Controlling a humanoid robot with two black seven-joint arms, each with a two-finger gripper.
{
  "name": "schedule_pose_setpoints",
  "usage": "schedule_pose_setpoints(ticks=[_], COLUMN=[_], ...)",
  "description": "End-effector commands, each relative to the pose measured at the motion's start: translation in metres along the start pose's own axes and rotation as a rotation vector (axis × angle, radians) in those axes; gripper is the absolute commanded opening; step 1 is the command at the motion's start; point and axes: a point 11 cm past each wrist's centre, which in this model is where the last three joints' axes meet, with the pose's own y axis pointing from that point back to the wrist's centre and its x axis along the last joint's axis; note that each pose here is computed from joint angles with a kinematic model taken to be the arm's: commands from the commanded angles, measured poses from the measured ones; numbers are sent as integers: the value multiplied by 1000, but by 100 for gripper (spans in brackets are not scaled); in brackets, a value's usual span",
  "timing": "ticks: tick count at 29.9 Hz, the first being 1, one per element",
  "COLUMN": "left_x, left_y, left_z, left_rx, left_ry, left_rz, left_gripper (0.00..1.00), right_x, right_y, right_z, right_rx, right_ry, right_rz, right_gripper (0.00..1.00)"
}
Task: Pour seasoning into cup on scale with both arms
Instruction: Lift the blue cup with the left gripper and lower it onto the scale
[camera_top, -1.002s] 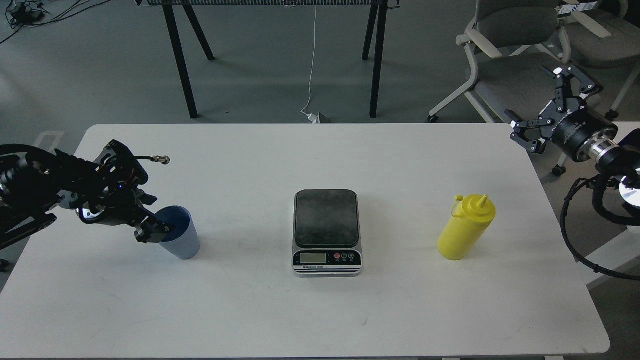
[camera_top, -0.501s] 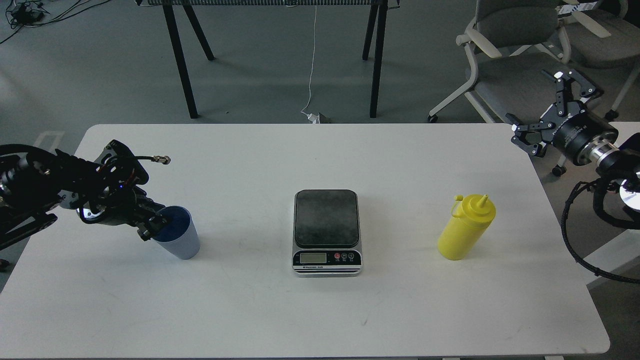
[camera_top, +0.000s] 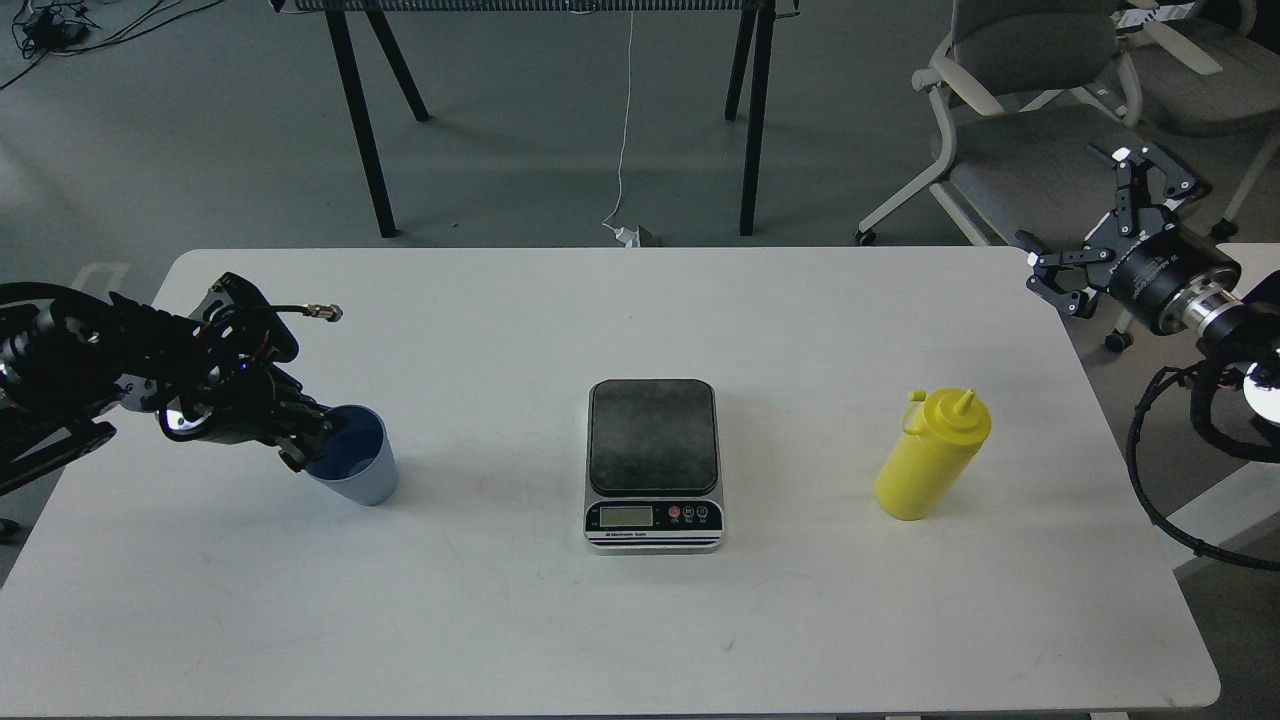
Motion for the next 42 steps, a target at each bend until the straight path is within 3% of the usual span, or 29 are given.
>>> schedule_pose_setpoints(ticks=[1,12,21,29,42], left_x=[11,33,114,196,240], left_y=[8,20,48,39,-5], left_z=[-7,-9,43,103,137], left_rx=[20,30,-66,-166,-206], left_ry=[-12,-48,-216,-387,-406], left_rz=[18,53,142,258,250], left_gripper=[0,0,0,0,0], right_x=[0,-2,-1,-2,0], right_y=[0,-1,-1,-1,0], right_z=[0,1,1,1,0], right_rx=[-1,-3,-3,-3,-2], right_ry=[0,-1,0,0,0], right_rz=[-1,-5,-3,-5,-2], right_gripper=[99,99,99,99,99])
